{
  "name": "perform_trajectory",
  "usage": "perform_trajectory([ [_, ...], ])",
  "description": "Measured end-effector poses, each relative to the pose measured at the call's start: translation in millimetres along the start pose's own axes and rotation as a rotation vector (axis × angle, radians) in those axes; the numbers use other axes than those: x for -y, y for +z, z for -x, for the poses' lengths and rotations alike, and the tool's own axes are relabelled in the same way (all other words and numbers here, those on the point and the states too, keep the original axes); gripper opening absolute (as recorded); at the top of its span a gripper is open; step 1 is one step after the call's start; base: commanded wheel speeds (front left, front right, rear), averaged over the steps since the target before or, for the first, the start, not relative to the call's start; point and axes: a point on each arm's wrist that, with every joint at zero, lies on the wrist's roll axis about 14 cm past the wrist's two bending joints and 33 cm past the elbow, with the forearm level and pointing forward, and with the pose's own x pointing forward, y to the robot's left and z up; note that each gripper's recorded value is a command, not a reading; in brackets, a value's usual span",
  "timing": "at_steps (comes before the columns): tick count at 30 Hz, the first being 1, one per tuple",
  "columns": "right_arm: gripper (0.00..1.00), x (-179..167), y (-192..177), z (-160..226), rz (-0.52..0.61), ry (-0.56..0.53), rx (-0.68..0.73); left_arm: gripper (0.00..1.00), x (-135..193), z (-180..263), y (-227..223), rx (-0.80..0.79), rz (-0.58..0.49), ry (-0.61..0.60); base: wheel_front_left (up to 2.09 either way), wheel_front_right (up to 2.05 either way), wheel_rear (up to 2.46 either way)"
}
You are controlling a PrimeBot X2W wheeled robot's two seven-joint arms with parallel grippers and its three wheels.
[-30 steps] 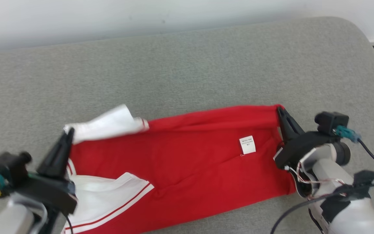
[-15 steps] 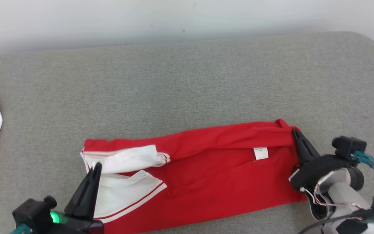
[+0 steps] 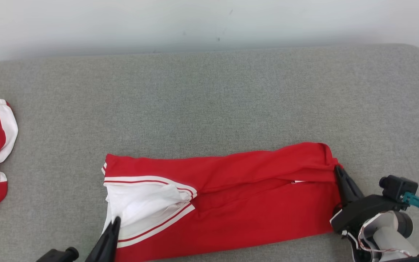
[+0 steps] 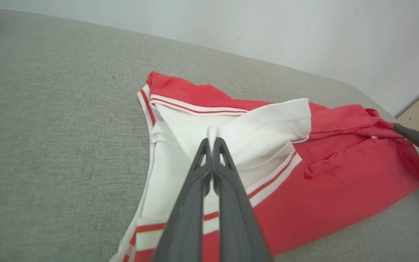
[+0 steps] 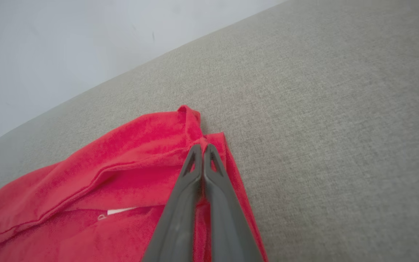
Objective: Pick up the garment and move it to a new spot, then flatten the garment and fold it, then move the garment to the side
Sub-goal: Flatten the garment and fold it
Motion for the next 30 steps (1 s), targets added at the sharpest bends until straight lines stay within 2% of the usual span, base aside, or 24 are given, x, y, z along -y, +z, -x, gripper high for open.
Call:
perform_trajectory([
  [8, 0.00, -2, -7, 6, 0.001, -0.003, -0.016, 0.00, -6, 1, -21, -0.046, -0.005, 0.027, 0.00, 0.00, 0.00],
  [9, 0.26, -2, -7, 7, 0.001, -0.004, -0.017, 0.09, -7, 0, -21, -0.046, -0.011, 0.029, 0.00, 0.00, 0.00],
  [10, 0.83, -2, -7, 7, 0.002, -0.005, -0.017, 0.71, -9, 0, -21, -0.044, -0.010, 0.039, 0.00, 0.00, 0.00],
  [11, 1.00, -1, -7, 8, 0.003, -0.006, -0.016, 1.00, -11, -1, -21, -0.043, -0.014, 0.045, 0.00, 0.00, 0.00],
  [23, 1.00, -7, 17, 8, 0.012, 0.008, 0.064, 1.00, -24, 1, 16, 0.101, -0.013, 0.125, 0.00, 0.00, 0.00],
  [30, 1.00, -11, 27, 9, 0.031, 0.017, 0.093, 1.00, -40, 14, 44, 0.194, -0.056, 0.210, 0.00, 0.00, 0.00],
])
